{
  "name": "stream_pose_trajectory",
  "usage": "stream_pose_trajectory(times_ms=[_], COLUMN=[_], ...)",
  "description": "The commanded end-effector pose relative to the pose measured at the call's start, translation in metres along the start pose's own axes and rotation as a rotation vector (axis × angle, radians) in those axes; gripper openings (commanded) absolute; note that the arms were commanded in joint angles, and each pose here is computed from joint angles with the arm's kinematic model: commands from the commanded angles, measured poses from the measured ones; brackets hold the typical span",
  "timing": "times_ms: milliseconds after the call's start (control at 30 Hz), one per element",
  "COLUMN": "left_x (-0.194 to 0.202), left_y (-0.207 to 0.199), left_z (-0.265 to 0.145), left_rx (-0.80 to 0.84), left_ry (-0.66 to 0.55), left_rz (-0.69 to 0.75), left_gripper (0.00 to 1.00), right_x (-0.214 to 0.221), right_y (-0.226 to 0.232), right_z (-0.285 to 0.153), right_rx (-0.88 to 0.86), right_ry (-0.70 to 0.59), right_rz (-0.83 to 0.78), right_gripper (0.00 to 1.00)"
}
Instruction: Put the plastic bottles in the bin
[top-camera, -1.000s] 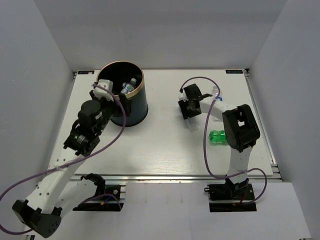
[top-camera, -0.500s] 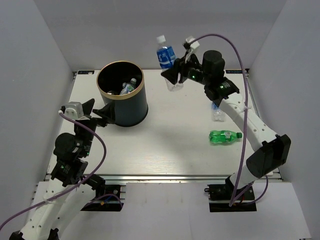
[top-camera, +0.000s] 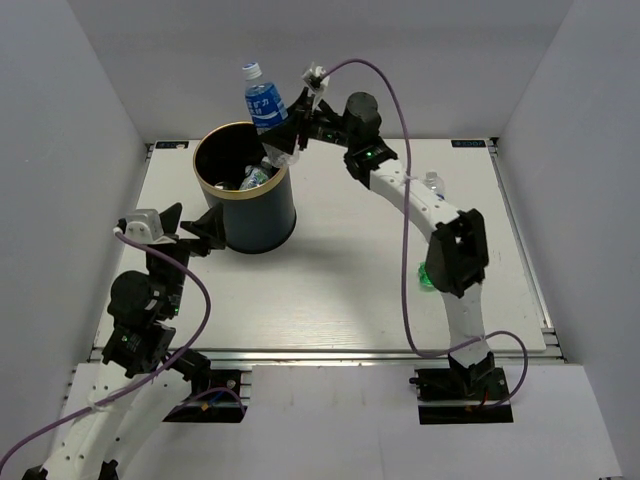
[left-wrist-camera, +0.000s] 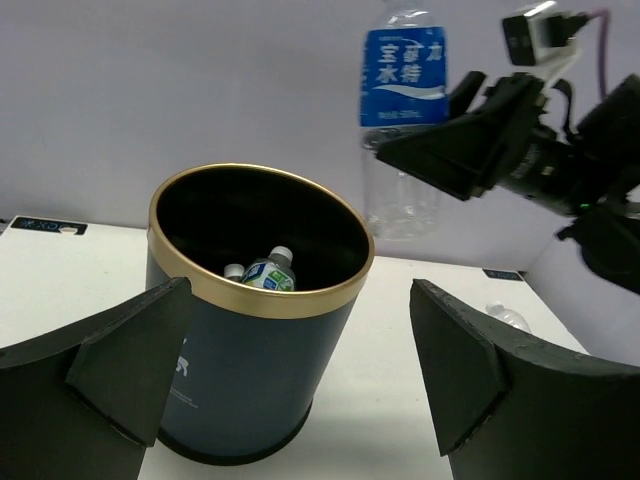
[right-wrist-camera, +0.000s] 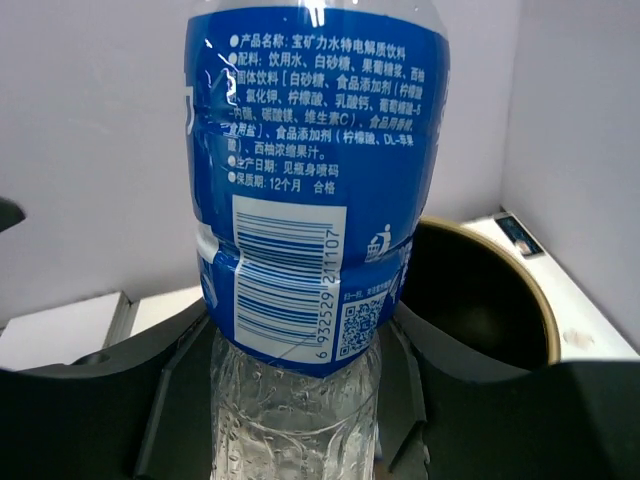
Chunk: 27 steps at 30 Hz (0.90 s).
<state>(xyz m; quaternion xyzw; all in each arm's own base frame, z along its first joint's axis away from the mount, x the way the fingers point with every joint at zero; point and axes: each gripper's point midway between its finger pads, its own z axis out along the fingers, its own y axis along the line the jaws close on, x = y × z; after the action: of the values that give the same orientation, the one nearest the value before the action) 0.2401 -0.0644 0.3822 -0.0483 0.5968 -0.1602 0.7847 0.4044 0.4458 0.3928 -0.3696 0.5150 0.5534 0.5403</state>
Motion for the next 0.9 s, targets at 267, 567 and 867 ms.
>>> stream_pose_trajectory(times_ms=[267, 567, 867], left_x=[0.006, 0.013, 0.027], left_y=[0.007, 0.005, -0.029], left_z=[-0.001, 0.003, 0.009], left_rx=[-0.026, -0.011, 0.176], left_ry=[0.009, 0.031, 0.081], left_rz=[0.017, 0.033, 0.062], left_gripper=[1.00, 1.00, 1.00], right_x=[-0.027, -0.009, -0.061], right_y=[0.001, -0.009, 0.030], right_z=[0.042, 0.050, 0.017], right_rx=[-0.121, -0.102, -0.092], right_ry=[-0.203, -0.213, -0.250], right_rz=[-0.098, -0.088, -0.265], right_gripper=[0.60, 0.90, 0.90])
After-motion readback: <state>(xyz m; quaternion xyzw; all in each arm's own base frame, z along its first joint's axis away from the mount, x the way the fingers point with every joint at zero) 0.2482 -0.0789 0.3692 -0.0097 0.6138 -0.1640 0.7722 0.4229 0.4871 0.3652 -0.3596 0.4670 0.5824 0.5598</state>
